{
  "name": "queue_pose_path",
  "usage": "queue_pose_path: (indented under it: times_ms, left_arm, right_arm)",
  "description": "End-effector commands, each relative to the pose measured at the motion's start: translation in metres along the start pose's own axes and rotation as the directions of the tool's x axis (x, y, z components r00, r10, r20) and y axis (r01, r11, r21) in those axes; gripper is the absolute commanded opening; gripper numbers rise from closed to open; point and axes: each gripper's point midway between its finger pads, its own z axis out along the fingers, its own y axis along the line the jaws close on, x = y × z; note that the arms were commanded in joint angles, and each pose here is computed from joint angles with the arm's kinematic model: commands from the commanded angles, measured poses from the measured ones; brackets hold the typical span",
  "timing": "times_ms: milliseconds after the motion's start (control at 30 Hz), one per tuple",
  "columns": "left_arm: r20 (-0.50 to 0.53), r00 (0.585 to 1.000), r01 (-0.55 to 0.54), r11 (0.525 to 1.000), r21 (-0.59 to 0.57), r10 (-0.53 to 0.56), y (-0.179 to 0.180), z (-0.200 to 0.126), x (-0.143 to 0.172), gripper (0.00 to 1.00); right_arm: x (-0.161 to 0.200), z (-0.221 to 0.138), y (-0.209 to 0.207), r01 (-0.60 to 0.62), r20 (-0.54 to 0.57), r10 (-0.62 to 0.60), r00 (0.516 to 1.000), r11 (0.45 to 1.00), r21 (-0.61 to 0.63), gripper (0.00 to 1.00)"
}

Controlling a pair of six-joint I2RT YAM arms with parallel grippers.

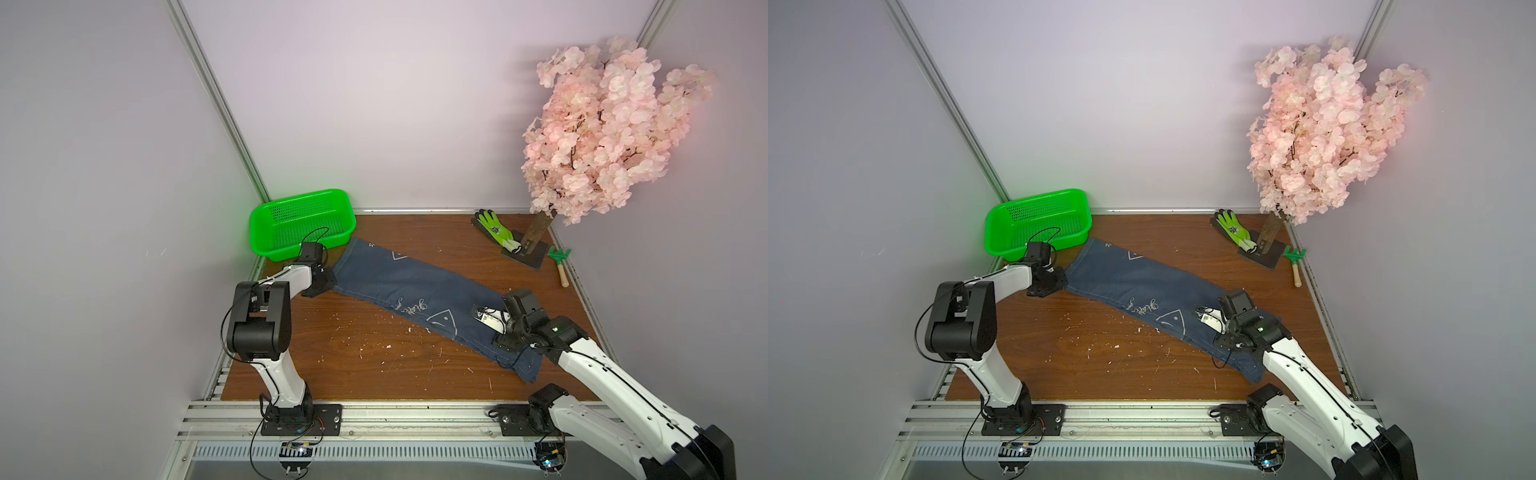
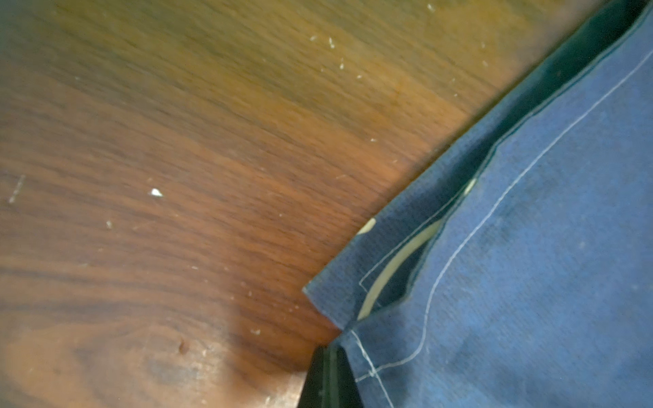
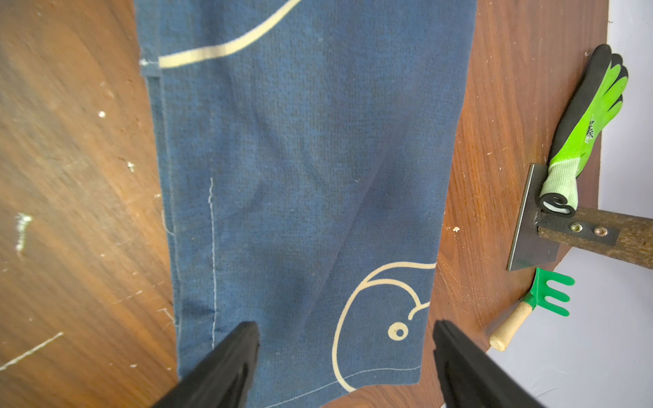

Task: Roll up the pillowcase
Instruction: Adjust the pillowcase at the center of the board.

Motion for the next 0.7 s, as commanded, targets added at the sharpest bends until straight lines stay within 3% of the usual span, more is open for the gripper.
queue_pose_path:
  times_ms: [0, 433, 667]
  left_arm:
    - [0.006, 0.999, -0.04, 0.999, 0.003, 0.04, -0.007, -0.012, -0.006, 0.0]
    - [0.131, 0.979, -0.158, 0.987, -0.015, 0.158, -0.023, -0.036, -0.057, 0.0]
    - [0.188, 0.963, -0.193, 0.981, -0.012, 0.192, -0.026, -0.038, -0.083, 0.0]
  right_arm:
    - [-0.003, -0.003, -0.005, -0.006, 0.019, 0.006, 1.0, 1.0, 0.03, 0.84]
    - [-0.003, -0.002, -0.007, -0.012, 0.025, 0.011, 1.0, 0.999, 0.05, 0.85]
    - [0.0, 0.005, 0.004, 0.021, 0.007, -0.021, 1.0, 1.0, 0.0, 0.84]
